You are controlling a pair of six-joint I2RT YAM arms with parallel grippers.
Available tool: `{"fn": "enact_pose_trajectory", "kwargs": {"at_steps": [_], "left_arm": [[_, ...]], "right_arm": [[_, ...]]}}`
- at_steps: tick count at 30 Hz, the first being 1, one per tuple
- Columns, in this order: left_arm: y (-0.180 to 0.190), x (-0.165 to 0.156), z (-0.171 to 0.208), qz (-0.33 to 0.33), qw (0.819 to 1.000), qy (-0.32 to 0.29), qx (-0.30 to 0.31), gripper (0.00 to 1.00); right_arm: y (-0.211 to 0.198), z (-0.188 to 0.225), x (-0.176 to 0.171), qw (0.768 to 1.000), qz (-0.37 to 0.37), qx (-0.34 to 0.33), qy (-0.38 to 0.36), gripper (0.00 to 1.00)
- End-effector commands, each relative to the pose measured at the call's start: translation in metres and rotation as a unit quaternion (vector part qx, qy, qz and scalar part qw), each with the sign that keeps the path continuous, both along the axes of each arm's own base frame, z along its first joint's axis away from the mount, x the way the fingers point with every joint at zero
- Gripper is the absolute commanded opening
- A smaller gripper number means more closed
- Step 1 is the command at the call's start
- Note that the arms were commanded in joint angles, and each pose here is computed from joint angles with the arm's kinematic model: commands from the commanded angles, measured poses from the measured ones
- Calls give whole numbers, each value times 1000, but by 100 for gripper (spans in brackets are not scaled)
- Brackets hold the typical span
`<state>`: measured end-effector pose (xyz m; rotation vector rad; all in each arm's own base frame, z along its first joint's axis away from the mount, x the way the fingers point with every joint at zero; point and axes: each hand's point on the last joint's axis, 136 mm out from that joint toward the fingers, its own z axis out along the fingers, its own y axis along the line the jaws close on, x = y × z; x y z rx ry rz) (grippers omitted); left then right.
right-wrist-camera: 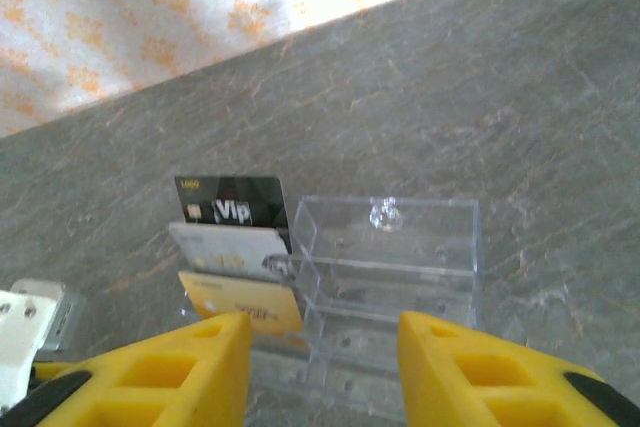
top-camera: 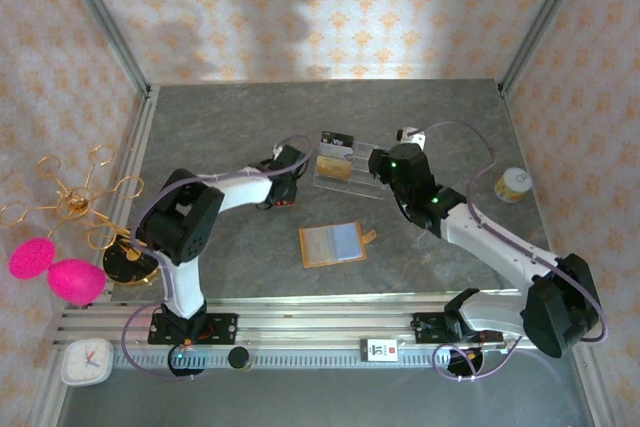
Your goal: Take the credit cards out of the card holder
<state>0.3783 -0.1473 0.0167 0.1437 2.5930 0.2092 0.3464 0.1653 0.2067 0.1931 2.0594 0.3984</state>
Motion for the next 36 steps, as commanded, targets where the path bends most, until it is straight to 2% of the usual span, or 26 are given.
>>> {"fn": "enact_pose_trajectory", "kwargs": {"at_steps": [1, 6, 8, 11, 17, 22, 26, 30, 33, 36], "left_arm": [[14, -69, -36, 15, 997, 80, 10, 36], [24, -107, -29, 37, 997, 62, -30, 36], [15, -122, -31, 33, 996, 63, -55, 36], [2, -146, -35, 20, 995, 66, -66, 37], [8, -187, -41, 28, 994, 65, -84, 37], [4, -200, -32, 25, 990, 49, -127, 37], [2, -214, -33, 24, 987, 51, -153, 36], [-11, -216, -4, 7, 982, 8, -188, 38], [-11, -217, 19, 13, 972, -24, -234, 45], [-2, -218, 34, 30, 959, -52, -278, 48]], "right_arm": [[-3, 4, -16, 1000, -3, 12, -2, 42], [-1, 1, -32, 1000, 6, 20, 1, 42], [4, -2, -37, 1000, 15, 22, 6, 42], [13, -10, -46, 999, 27, 18, 18, 42], [29, -38, -70, 996, 66, 13, 55, 41], [72, -81, -109, 978, 168, 15, 121, 40], [108, -95, -144, 959, 247, 5, 136, 41], [147, -103, -174, 934, 327, -15, 141, 41], [168, -108, -181, 923, 359, -40, 133, 33], [183, -107, -172, 922, 365, -38, 121, 15]]}}
